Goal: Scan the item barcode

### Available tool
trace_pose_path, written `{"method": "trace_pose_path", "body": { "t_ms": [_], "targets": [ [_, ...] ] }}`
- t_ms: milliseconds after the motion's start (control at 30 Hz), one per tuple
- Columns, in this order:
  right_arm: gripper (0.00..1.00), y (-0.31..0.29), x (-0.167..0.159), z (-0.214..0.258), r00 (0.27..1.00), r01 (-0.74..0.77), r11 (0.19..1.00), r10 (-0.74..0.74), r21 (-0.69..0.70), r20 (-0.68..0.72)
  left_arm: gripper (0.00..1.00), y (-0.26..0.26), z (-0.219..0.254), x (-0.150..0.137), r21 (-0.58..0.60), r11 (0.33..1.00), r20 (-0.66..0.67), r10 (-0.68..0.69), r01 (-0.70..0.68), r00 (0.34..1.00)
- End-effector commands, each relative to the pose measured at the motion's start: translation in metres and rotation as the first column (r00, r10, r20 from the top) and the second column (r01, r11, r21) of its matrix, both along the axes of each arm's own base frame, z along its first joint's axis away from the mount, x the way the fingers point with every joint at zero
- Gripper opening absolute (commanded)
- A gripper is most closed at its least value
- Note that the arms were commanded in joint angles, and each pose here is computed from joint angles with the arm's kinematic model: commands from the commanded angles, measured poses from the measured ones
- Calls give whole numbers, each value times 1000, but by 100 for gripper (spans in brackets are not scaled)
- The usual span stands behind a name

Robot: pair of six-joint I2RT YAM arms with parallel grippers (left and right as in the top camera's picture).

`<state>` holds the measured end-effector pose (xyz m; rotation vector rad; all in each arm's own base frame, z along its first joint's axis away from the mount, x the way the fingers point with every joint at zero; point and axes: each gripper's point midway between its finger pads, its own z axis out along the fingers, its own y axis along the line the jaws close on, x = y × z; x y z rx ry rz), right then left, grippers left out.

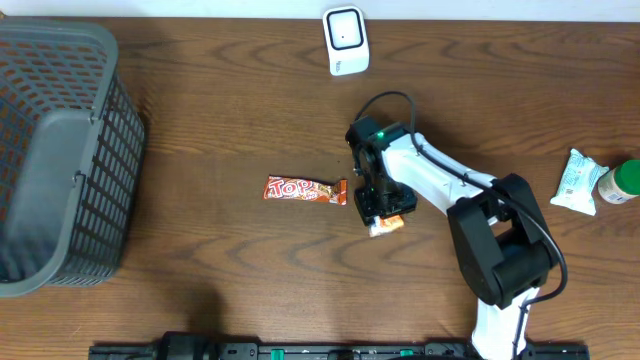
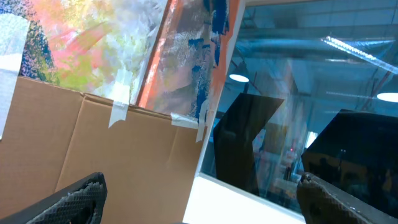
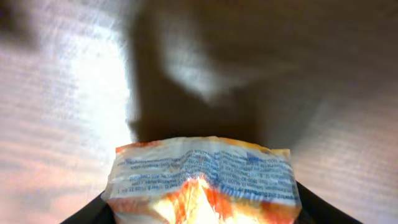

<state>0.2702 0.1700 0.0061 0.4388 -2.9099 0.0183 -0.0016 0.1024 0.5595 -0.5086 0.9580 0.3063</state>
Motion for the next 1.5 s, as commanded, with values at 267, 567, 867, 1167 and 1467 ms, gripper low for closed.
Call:
{"method": "trace_pose_path", "body": {
  "t_ms": [267, 567, 867, 1167, 1467],
  "targets": [
    [55, 33, 24, 63, 994, 99, 973, -87, 210, -67, 98, 1, 0, -4, -10, 1000, 11, 10, -9, 1000],
    [54, 41, 8, 79, 960, 227, 917, -153, 329, -236, 98, 1, 0, -4, -10, 1000, 11, 9, -9, 1000],
    [54, 51, -17, 93, 904, 314, 881, -163, 354, -396, 98, 1, 0, -4, -10, 1000, 11, 10, -9, 1000],
    [54, 55, -17, 100, 884, 355, 853, -173, 382, -435, 98, 1, 0, -4, -10, 1000, 11, 10, -9, 1000],
    [53, 60, -3, 95, 912, 327, 842, -164, 428, -376, 98, 1, 0, -4, -10, 1000, 11, 10, -9, 1000]
  ]
}}
